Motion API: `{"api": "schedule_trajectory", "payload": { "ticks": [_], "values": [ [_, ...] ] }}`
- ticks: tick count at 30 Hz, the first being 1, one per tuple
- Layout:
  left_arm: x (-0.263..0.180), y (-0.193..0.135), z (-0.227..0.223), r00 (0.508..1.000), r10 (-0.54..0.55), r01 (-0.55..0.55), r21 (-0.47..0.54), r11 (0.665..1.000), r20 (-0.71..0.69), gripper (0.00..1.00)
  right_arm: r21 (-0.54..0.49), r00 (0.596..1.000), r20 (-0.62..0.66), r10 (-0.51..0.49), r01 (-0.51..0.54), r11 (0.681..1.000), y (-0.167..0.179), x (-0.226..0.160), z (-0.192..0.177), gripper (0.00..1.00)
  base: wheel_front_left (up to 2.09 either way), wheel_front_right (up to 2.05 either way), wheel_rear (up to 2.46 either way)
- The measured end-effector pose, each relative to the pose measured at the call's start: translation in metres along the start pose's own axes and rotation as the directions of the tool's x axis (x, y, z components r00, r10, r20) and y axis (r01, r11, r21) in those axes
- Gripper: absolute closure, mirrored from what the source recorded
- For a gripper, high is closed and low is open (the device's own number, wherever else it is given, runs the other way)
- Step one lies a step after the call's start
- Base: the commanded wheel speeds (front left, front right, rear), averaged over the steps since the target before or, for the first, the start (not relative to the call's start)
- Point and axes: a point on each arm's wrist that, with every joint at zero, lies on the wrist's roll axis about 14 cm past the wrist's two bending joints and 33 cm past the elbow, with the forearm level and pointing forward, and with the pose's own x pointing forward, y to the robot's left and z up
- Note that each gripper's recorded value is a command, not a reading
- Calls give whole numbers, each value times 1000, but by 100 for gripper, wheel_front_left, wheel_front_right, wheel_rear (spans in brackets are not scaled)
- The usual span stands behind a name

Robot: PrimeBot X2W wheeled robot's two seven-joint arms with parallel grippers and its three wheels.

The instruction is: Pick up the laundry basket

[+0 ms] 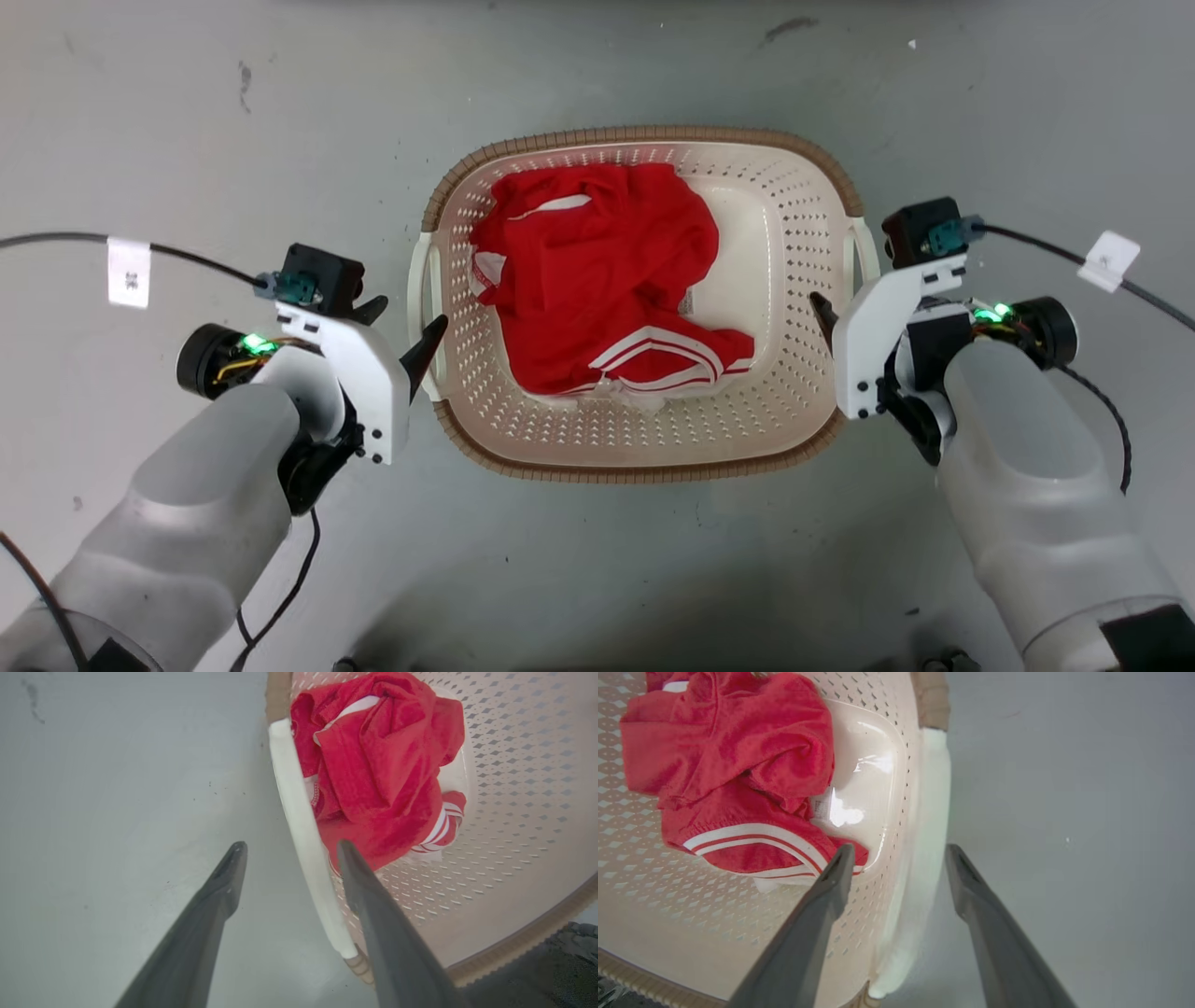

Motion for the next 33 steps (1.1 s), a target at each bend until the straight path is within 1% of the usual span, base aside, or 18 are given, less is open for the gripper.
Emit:
{"api": "schedule_trajectory", "payload": {
  "ticks": [5, 8, 14, 24, 25, 26, 27, 30, 33],
  "values": [
    [7, 0, -17, 996, -21, 18, -29, 999, -92, 0, 3, 998, -59, 9, -9, 1000, 0, 13, -7, 0, 0, 0, 0],
    [10, 2, -22, 991, -29, 27, -17, 999, -128, 0, -1, 996, -90, 9, -9, 1000, -1, 19, -12, 0, 0, 0, 0],
    [15, 3, -27, 987, -34, 34, -5, 999, -157, 0, -8, 991, -131, 16, -17, 1000, 1, 25, -23, 0, 0, 0, 0],
    [17, 2, -28, 987, -42, 42, -2, 999, -154, 0, -4, 992, -121, 23, -24, 1000, 3, 31, -18, 0, 0, 0, 0],
    [17, 1, -27, 987, -44, 44, -2, 999, -152, 57, -7, 992, -122, 24, -25, 1000, 3, 31, -18, 0, 0, 0, 0],
    [17, -1, -27, 987, -50, 49, -10, 999, -150, 100, 1, 992, -125, 26, -26, 1000, 4, 31, -19, 51, 0, 0, 0],
    [17, -4, -26, 987, -61, 60, -15, 998, -148, 100, 7, 991, -133, 29, -28, 1000, 5, 32, -20, 100, 0, 0, 0],
    [16, -10, -26, 985, -84, 83, -11, 996, -152, 100, -15, 989, -143, 34, -36, 999, 7, 32, -22, 100, 0, 0, 0],
    [14, -8, -24, 986, -80, 78, -17, 997, -147, 100, -17, 990, -140, 36, -38, 999, 9, 31, -21, 100, 0, 0, 0]
  ]
}}
